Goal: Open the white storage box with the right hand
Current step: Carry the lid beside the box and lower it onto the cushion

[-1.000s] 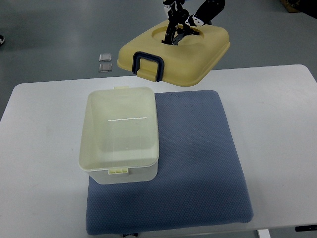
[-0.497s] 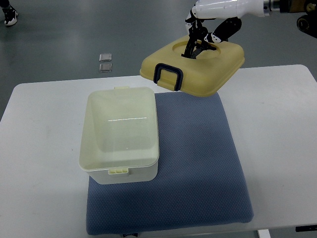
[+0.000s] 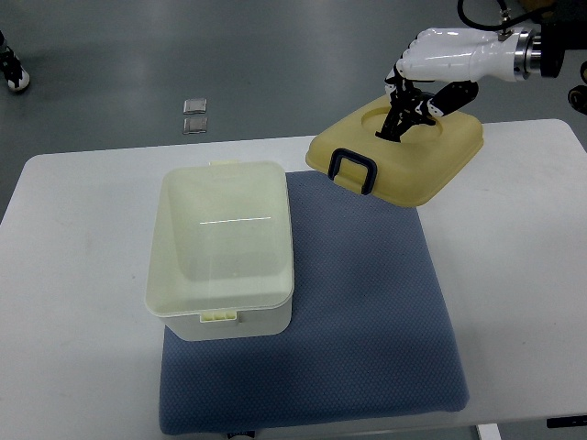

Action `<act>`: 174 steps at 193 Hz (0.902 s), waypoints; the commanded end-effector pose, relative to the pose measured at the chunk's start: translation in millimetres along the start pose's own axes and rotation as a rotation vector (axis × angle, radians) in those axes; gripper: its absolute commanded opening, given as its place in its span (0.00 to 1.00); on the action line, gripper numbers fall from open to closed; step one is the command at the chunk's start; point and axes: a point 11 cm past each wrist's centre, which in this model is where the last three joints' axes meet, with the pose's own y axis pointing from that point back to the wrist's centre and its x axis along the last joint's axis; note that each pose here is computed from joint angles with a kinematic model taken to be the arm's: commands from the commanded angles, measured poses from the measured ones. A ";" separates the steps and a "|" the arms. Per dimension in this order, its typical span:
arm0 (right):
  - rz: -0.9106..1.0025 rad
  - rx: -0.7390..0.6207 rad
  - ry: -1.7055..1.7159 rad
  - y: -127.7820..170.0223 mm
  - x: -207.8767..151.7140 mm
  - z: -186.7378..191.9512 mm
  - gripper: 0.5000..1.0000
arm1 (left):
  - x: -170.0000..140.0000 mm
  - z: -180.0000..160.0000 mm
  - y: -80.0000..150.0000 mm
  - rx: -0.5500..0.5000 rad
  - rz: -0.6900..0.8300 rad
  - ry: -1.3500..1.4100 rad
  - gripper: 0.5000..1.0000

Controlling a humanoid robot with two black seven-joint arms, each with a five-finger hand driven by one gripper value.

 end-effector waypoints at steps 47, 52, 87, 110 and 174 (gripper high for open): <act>-0.008 -0.006 0.005 -1.9 -34.0 0.0 0.00 | 0.0 0.2 0.0 -0.001 0.000 0.000 1.00; -0.008 -0.001 0.004 -3.7 -36.4 -1.9 0.00 | 0.0 0.0 0.0 0.000 0.000 0.000 1.00; -0.027 0.020 -0.017 -10.0 -55.7 -10.5 0.00 | 0.0 0.0 0.0 0.000 0.000 0.000 1.00; -0.039 0.033 -0.030 -18.8 -67.0 -16.5 0.00 | 0.0 -0.9 0.0 0.002 0.000 0.000 1.00; -0.056 0.062 -0.053 -36.6 -90.8 -31.5 0.00 | 0.0 -0.7 0.0 0.000 0.000 0.000 1.00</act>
